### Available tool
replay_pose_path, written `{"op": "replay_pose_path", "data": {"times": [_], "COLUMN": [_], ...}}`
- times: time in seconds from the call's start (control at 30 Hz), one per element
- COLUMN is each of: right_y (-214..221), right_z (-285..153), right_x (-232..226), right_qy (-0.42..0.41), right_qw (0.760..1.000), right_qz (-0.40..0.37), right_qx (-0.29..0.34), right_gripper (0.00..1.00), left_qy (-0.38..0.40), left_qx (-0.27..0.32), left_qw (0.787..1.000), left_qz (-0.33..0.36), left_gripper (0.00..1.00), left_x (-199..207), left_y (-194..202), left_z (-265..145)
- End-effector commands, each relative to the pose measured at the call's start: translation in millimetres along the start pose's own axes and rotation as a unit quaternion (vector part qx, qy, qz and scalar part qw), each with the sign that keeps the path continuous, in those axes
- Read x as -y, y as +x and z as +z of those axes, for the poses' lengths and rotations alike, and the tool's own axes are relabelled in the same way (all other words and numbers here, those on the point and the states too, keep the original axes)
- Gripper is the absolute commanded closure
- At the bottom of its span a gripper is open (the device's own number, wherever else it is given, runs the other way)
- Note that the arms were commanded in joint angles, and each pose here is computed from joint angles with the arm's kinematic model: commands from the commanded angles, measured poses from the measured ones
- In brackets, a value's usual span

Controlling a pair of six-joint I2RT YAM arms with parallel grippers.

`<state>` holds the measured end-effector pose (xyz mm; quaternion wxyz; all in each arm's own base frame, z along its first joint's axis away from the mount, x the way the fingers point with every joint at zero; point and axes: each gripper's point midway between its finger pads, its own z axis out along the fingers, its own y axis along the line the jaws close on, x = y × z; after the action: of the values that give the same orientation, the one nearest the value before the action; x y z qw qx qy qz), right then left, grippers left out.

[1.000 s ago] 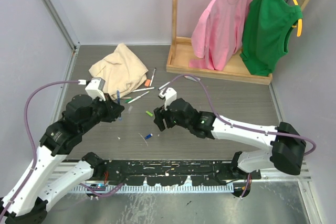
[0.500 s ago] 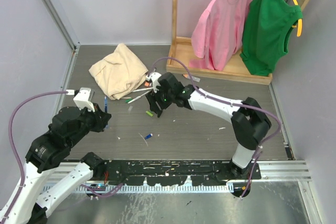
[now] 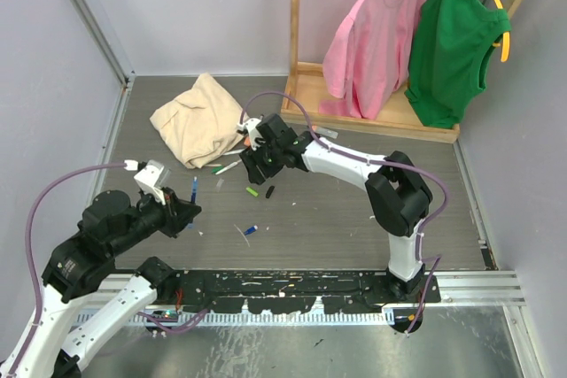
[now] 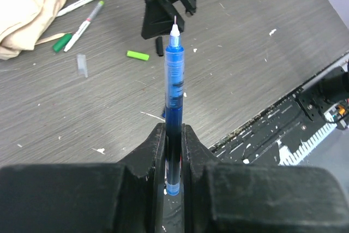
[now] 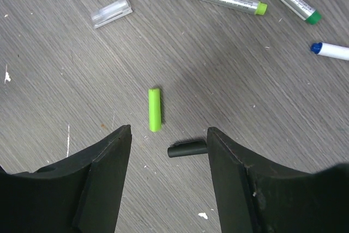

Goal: Insert the pens into the pen caps
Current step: Pick up the pen cap from the center of the board.

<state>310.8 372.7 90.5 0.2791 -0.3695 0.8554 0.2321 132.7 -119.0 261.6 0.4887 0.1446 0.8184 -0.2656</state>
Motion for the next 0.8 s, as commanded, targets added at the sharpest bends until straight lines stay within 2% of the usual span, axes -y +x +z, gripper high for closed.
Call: {"op": "replay_pose_path", "data": {"times": [0.0, 0.5, 0.77], "right_y": [-25, 15, 1], "right_z": [-20, -47, -35], "right_x": [1, 18, -9], "right_qy": [0.024, 0.082, 0.025], "right_qw": [0.998, 0.995, 0.999], "right_qz": [0.01, 0.023, 0.013], "right_qx": [0.05, 0.046, 0.041], "right_gripper": [0.38, 0.39, 0.39], "left_qy": [0.061, 0.066, 0.017], "left_qx": [0.02, 0.009, 0.013], "left_qw": [0.998, 0.997, 1.0], "left_qz": [0.025, 0.028, 0.017], "left_gripper": [1.0, 1.0, 1.0], "left_x": [21, 23, 7], "left_y": [-11, -12, -14], "left_z": [2, 11, 13]}}
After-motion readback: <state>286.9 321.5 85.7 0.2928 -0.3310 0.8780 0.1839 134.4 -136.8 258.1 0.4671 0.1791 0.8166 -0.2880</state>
